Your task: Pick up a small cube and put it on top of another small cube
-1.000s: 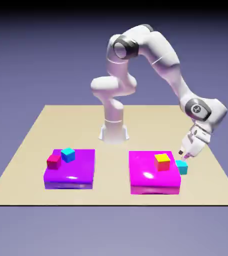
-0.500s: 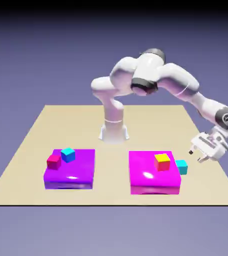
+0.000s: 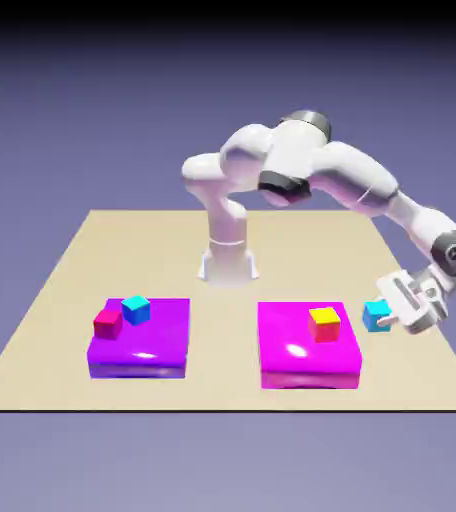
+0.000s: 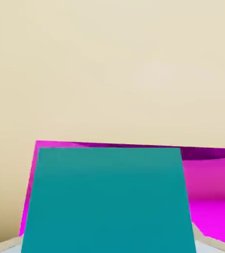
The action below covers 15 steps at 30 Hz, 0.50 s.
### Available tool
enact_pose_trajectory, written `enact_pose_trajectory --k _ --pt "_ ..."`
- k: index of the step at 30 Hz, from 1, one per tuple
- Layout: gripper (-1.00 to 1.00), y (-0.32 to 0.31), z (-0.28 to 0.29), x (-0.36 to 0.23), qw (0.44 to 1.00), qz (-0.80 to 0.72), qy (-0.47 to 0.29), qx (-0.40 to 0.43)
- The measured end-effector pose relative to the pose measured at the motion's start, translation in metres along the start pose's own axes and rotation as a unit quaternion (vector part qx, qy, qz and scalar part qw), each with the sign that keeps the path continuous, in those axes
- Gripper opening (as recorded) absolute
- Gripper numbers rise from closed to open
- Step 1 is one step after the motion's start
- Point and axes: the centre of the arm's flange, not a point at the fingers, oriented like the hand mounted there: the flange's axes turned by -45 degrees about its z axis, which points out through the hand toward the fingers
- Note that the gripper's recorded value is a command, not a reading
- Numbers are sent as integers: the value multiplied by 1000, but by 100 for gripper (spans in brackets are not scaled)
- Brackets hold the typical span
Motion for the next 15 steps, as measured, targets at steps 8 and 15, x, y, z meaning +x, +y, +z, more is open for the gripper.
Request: enact_pose_trajectory --k 8,15 --pt "-100 87 18 -130 991 69 14 116" --pt "100 76 77 -110 991 69 14 115"
